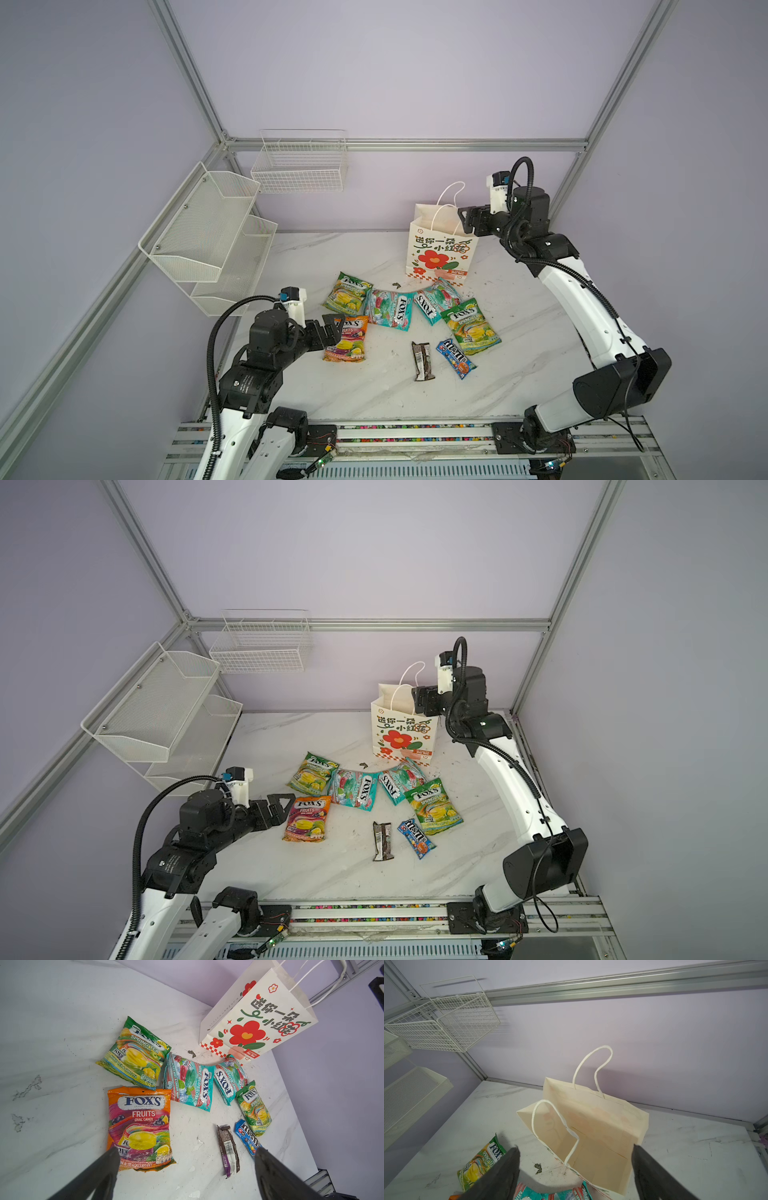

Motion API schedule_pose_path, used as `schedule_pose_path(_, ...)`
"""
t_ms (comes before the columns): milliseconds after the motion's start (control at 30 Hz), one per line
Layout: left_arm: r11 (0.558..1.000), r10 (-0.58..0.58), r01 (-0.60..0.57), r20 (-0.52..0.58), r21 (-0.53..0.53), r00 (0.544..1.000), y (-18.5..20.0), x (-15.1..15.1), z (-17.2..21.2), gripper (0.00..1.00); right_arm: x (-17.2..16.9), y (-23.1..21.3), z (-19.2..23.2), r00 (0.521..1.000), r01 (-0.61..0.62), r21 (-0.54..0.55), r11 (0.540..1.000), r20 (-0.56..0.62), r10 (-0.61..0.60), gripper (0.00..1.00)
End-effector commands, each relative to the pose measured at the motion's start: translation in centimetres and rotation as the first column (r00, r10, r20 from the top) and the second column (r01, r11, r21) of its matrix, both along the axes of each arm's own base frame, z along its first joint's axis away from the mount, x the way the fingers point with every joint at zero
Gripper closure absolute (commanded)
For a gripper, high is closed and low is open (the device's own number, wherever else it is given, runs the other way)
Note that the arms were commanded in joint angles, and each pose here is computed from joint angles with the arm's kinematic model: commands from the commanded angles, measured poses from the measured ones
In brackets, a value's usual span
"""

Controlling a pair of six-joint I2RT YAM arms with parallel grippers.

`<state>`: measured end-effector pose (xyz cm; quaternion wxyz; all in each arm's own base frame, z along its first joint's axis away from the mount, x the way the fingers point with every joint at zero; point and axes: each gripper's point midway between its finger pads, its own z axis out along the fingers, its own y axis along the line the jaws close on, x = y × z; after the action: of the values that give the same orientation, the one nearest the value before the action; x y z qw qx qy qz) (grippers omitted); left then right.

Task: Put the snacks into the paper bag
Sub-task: 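Grasp the paper bag's rope handle with the right gripper while the left approaches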

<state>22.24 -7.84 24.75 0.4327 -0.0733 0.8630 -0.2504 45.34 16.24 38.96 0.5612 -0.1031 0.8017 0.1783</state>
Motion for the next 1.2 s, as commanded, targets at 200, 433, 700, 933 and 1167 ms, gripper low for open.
schedule_pose_path(200,0.998,0.007,0.0,0.13,-0.059,0.991,0.1,-1.4,5.7,0.0,1.3,2.0,-2.6,0.996,-0.059,-0.086,0.995,-0.068,0.053,0.22)
schedule_pose_path(433,0.998,0.013,-0.001,0.168,-0.068,0.986,0.2,-2.1,6.6,0.0,2.7,1.7,-4.1,0.996,-0.014,-0.111,0.994,-0.093,0.004,0.29)
schedule_pose_path(700,0.997,0.018,-0.006,0.161,-0.075,0.987,0.2,-2.1,6.4,0.0,3.0,2.9,-4.4,0.995,-0.044,-0.091,0.995,-0.096,0.035,0.42)
schedule_pose_path(933,0.996,0.021,-0.006,0.16,-0.09,0.987,0.1,-2.0,6.7,0.0,3.0,3.9,-4.2,0.995,-0.064,-0.082,0.995,-0.084,0.057,0.69)
schedule_pose_path(1167,0.995,0.028,-0.011,0.166,-0.097,0.986,0.2,-2.1,6.9,0.01,2.6,4.8,-3.3,0.996,-0.079,-0.077,0.994,-0.058,0.075,0.95)
